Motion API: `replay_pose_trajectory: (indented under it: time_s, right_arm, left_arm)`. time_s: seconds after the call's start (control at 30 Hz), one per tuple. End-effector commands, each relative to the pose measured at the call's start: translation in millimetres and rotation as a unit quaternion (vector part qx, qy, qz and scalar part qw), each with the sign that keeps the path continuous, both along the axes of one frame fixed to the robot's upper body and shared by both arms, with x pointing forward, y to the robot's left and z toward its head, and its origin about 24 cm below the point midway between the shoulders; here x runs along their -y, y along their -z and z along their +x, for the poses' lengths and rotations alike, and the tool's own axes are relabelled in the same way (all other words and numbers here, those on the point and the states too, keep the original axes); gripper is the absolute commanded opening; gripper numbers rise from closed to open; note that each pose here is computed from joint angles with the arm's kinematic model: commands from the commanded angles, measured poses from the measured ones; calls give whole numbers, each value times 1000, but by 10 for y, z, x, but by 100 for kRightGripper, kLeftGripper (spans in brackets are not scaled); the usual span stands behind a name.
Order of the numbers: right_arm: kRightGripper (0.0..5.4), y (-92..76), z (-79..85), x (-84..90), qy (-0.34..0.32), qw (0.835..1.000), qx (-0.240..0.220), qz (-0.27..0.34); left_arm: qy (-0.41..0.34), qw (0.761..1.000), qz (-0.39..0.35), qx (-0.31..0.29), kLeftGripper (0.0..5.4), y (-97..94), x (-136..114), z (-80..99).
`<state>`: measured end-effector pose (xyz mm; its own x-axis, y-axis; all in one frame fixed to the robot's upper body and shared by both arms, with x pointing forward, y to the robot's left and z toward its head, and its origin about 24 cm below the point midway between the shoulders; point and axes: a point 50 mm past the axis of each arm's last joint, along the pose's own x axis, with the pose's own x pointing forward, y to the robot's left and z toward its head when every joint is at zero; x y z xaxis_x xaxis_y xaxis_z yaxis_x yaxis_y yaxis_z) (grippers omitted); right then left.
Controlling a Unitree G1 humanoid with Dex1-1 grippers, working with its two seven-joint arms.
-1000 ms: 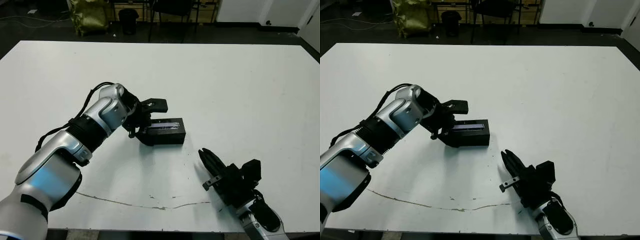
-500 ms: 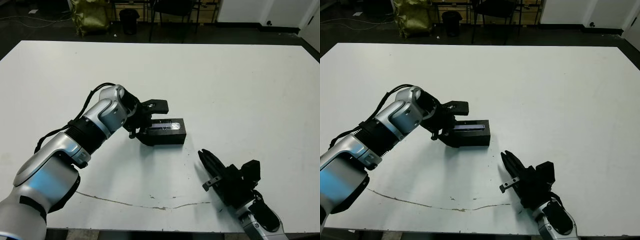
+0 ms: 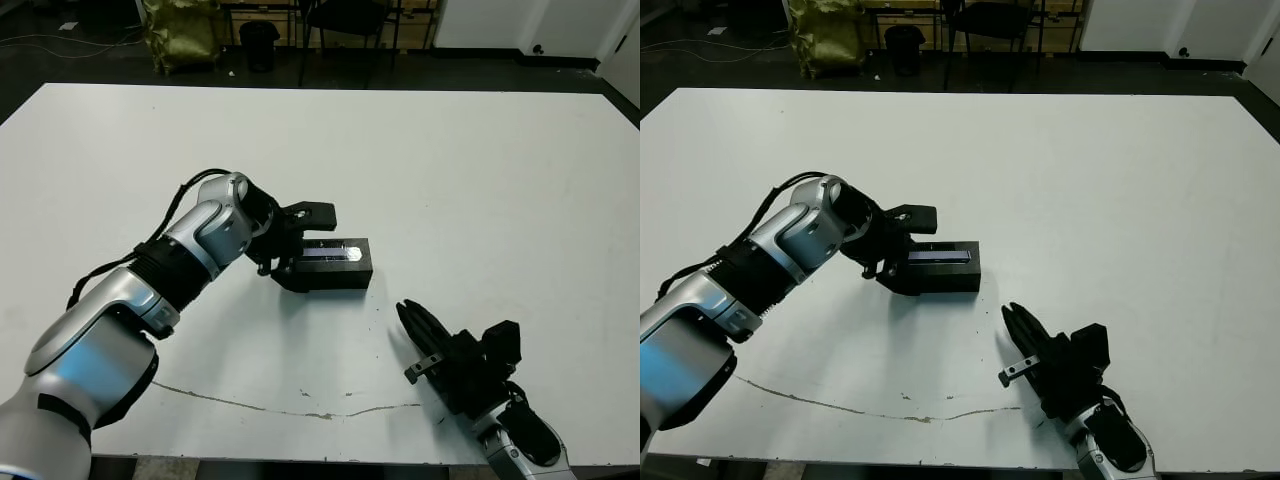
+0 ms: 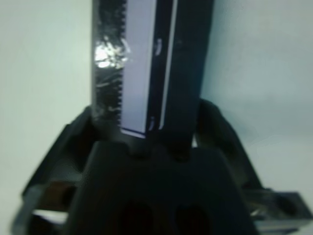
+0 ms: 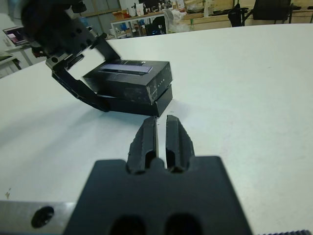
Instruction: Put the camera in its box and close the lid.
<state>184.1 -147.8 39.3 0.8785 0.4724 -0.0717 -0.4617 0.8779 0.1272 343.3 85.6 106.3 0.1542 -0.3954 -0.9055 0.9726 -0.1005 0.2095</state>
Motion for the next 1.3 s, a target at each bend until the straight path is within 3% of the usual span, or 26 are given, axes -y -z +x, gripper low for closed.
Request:
replay_pose_trajectory:
  time_s: [0.03, 0.17, 1.3]
  right_arm:
    - [0, 51, -6, 29, 2, 1000, -13, 1]
    - [0, 64, 7, 38, -10, 1000, 0, 4]
    - [0, 57, -13, 31, 3, 1000, -10, -11]
  left_arm:
    - [-4, 996, 79, -43, 456, 421, -230, -126]
    - [-1, 996, 87, -34, 538, 423, -226, -127]
    - [3, 997, 71, -42, 538, 408, -351, -196]
